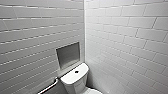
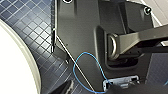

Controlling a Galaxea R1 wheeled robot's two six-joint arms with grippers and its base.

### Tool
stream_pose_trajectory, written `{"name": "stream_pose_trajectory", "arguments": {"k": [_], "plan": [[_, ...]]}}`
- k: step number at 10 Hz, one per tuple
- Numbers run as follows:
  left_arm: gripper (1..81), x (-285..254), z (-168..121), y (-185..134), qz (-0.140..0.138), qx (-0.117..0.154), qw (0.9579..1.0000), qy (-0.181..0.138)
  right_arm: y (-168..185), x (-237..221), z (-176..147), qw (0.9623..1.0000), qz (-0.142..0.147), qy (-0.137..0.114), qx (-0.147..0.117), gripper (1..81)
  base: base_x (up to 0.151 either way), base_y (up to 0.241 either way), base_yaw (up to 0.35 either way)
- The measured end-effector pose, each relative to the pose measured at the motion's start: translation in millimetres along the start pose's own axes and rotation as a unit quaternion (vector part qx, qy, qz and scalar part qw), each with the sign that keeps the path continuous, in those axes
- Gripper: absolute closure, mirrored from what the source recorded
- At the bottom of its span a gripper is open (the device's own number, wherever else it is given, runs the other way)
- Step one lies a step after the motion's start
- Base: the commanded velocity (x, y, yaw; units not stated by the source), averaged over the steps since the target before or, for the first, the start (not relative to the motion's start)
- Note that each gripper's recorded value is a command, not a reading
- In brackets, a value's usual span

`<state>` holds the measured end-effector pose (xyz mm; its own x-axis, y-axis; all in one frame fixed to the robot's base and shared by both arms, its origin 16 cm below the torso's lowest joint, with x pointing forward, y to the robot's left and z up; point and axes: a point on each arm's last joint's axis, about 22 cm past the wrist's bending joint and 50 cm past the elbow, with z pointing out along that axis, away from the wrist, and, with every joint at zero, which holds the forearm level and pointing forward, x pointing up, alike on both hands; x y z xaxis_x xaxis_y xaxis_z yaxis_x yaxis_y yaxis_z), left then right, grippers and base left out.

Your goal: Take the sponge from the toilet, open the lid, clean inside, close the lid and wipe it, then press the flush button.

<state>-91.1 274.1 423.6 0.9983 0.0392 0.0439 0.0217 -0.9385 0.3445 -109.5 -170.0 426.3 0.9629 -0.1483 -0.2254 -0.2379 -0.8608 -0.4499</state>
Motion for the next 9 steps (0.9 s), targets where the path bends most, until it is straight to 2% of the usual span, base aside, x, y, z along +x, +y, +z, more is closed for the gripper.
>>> {"name": "stream_pose_trajectory", "arguments": {"k": [2, 4, 6, 8, 9], "plan": [[1.0, 0, 7, 1, 0.008, 0.032, 0.9994, -0.010, -1, -1, 0, 1.0000, 0.000, 0.000, 0.001, 81.1, 0.000, 0.000, 0.000], [1.0, 4, 6, 0, -0.015, 0.035, 0.9992, -0.015, -1, -1, 0, 1.0000, 0.000, 0.000, 0.001, 81.1, 0.000, 0.000, 0.000], [1.0, 40, 4, 12, -0.006, 0.015, 0.9999, -0.001, -1, 0, 1, 1.0000, 0.000, 0.000, 0.001, 81.1, 0.000, 0.000, 0.000], [1.0, 116, -3, 35, 0.025, -0.015, 0.9989, 0.037, -5, -2, 2, 1.0000, 0.000, -0.001, 0.004, 81.1, 0.000, 0.000, 0.000], [1.0, 131, -8, 50, 0.035, -0.033, 0.9978, 0.045, -8, -3, 4, 1.0000, 0.000, -0.002, 0.006, 81.1, 0.000, 0.000, 0.000]]}}
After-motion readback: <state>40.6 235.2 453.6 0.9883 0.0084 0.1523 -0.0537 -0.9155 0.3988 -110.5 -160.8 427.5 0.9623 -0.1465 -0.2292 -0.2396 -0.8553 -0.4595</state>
